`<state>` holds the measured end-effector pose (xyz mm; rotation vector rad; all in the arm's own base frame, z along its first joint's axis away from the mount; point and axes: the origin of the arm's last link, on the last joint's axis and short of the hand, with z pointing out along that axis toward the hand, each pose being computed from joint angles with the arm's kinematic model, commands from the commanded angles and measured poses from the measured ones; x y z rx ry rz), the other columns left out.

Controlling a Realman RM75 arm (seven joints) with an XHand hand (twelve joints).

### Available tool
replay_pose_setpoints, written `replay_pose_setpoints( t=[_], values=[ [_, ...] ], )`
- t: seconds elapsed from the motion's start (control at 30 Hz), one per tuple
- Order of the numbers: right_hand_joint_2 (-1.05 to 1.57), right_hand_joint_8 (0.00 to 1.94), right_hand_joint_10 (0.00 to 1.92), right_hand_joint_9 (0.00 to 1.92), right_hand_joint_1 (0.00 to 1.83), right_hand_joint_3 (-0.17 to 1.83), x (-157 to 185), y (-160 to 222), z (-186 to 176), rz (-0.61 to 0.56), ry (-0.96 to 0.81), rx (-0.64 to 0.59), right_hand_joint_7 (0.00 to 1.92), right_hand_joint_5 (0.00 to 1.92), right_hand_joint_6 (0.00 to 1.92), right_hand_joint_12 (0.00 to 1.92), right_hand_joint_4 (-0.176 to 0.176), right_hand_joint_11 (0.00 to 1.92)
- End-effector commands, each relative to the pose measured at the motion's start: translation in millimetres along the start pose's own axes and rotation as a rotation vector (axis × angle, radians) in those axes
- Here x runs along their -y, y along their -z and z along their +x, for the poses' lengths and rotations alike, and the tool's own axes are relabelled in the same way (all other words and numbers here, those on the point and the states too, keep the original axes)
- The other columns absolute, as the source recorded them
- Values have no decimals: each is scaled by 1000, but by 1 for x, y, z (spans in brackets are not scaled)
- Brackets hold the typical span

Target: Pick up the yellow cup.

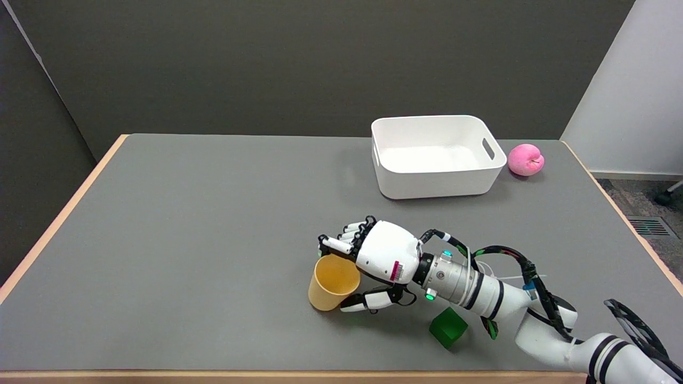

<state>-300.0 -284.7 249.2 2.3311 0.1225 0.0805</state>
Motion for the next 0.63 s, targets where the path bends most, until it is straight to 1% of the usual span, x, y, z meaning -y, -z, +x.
replay_pose_setpoints(
  t=[0.03,0.43,0.53,0.63],
  values=[
    [1082,1318,1322,836,1179,338,-30,-9,17,-61,37,-30,890,620,1501,1761,-92,757],
    [1069,1320,1335,837,1178,367,-78,-17,69,-182,168,-70,887,622,1520,1784,-80,762],
    [1067,1322,1335,838,1179,372,-92,-18,84,-228,196,-77,887,621,1524,1782,-80,764],
    [1065,1320,1336,840,1179,375,-108,-17,104,-288,214,-109,888,622,1525,1781,-79,766]
  ],
)
